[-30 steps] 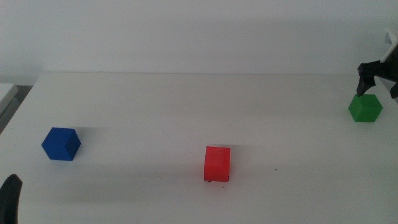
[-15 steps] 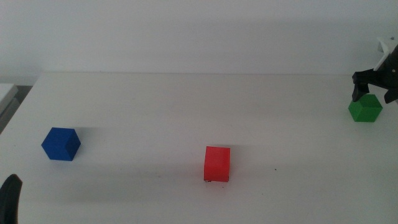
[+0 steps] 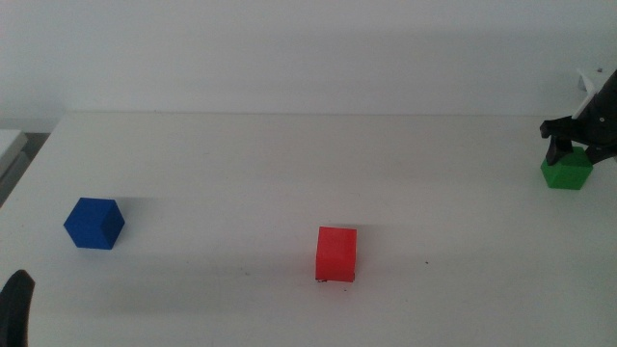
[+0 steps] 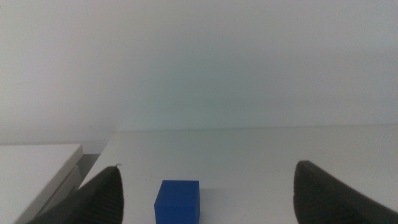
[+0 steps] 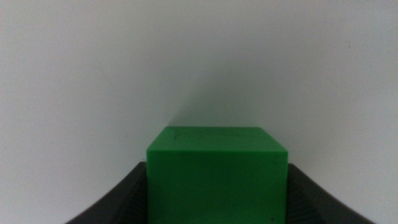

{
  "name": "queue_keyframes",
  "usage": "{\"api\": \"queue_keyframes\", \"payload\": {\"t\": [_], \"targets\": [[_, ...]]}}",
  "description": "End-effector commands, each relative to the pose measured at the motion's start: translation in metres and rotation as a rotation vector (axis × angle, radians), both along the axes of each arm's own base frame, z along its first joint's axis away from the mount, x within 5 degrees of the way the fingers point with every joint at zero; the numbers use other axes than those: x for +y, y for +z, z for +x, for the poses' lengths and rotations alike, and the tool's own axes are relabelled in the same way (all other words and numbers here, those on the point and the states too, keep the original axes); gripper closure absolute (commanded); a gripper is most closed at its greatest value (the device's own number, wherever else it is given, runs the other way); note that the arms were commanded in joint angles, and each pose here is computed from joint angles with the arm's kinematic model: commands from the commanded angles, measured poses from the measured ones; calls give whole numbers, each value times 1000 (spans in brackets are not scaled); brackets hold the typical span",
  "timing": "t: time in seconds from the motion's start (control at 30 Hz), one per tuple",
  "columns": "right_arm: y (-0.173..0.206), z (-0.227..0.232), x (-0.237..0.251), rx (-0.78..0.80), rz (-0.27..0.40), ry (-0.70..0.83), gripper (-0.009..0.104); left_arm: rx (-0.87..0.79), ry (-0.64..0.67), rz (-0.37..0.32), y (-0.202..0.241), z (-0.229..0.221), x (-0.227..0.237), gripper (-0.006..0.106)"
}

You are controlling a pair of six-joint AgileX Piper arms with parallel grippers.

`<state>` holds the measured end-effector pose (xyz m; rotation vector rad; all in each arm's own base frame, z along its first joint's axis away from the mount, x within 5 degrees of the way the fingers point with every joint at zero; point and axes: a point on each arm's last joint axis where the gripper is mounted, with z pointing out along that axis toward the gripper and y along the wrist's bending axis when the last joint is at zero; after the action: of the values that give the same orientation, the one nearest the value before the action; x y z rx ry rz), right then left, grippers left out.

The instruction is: Stack red cubes first, then green, then blue cubes in a specific spot.

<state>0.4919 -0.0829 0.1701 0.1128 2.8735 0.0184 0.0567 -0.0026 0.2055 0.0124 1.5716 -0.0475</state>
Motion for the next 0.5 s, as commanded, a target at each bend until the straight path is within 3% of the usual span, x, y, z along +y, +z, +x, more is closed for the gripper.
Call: {"api": "queue_keyframes", "payload": {"t": [0.0,0.07,0.23,0.4,0.47], "targets": [[8,-1,-1,-10,-4,10,79,-17,4,-2,1,0,0,7],[21,-5,1,-5,-1,8,85,-17,4,-2,1,0,0,7],[90,-24,23,-66,22,-81,85,-17,4,-2,1,0,0,7],[171,-54,93,-227,-53,-106,85,-17,4,-2,1,0,0,7],[190,-69,136,-277,-43,-76,85,-17,4,-2,1,0,0,7]]}}
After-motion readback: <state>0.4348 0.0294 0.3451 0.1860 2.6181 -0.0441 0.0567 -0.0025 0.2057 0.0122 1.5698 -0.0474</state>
